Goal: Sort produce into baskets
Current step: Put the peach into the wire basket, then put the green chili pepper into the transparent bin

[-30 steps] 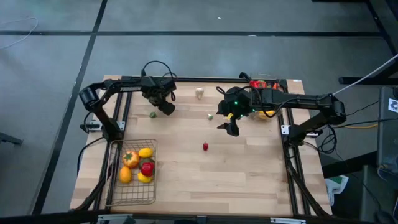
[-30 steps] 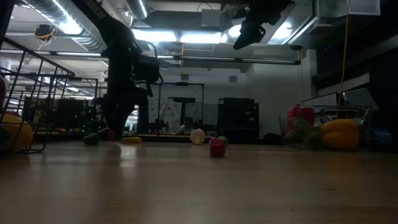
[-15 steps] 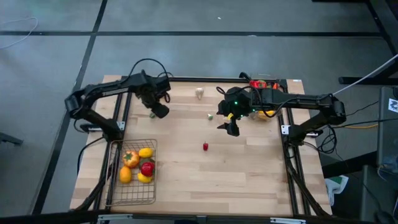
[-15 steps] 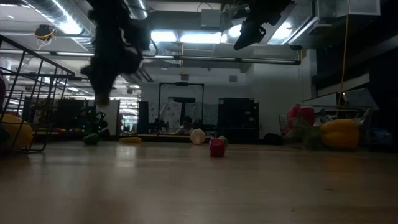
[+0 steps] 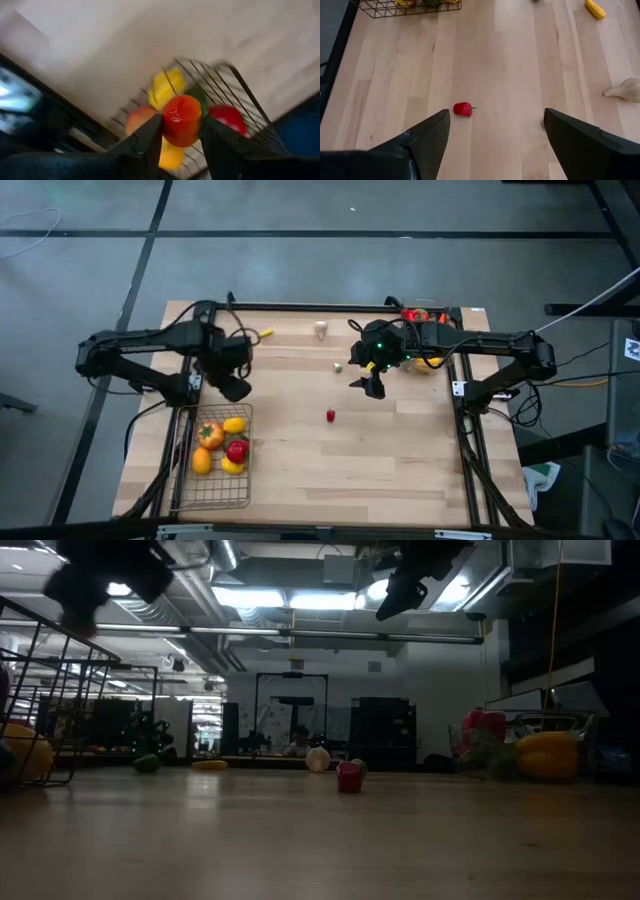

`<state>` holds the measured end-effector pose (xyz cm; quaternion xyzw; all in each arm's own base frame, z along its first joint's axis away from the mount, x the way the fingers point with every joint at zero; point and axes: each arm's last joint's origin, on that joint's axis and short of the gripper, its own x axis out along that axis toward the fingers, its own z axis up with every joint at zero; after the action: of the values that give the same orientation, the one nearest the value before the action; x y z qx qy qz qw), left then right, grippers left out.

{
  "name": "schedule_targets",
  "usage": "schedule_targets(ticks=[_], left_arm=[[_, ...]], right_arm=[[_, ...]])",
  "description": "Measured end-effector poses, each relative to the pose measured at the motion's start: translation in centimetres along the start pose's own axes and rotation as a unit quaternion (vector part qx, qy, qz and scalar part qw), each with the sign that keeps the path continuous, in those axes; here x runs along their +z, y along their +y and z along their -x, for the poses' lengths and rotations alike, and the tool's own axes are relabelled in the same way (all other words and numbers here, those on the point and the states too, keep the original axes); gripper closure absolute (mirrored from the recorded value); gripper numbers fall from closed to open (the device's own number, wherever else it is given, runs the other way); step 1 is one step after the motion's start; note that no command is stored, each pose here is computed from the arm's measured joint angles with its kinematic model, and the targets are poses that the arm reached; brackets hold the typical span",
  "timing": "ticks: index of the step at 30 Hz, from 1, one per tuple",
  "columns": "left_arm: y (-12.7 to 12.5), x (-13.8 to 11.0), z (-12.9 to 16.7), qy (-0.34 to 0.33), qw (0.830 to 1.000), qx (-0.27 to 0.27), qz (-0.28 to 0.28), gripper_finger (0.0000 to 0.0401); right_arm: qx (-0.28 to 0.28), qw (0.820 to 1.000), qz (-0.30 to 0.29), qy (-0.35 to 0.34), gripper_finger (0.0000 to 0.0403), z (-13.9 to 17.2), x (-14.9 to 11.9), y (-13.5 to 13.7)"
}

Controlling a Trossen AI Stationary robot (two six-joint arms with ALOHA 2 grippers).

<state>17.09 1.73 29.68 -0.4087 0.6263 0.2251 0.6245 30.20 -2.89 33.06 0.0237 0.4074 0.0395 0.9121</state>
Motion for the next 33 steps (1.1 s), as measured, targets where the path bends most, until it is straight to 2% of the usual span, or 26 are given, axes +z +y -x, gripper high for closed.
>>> schedule_targets(ticks=[4,7,16,27,33], left_arm=[[-0.8,-1.9,0.1,0.018,1.0,-0.017,0.011,0.0279],[-1.3,-3.1,0.0,0.032,0.999,-0.022,-0.004,0.0279],[-2.1,-4.7,-0.4,0.047,0.993,-0.018,-0.11,0.0279],[-2.2,-4.9,-0.5,0.048,0.992,-0.013,-0.112,0.0276],[-1.8,-5.0,-1.6,0.06,0.994,0.01,-0.091,0.0227]], right_arm=[[0.0,1.0,0.0,0.0,0.0084,0.0,0.0,0.0],[0.0,1.0,0.0,0.0,0.0084,0.0,0.0,0.0],[0.0,1.0,0.0,0.0,0.0084,0.0,0.0,0.0],[0.0,1.0,0.005,0.0,0.0084,0.0,0.0,0.0],[0.0,1.0,0.005,0.0,0.0084,0.0,0.0,0.0]])
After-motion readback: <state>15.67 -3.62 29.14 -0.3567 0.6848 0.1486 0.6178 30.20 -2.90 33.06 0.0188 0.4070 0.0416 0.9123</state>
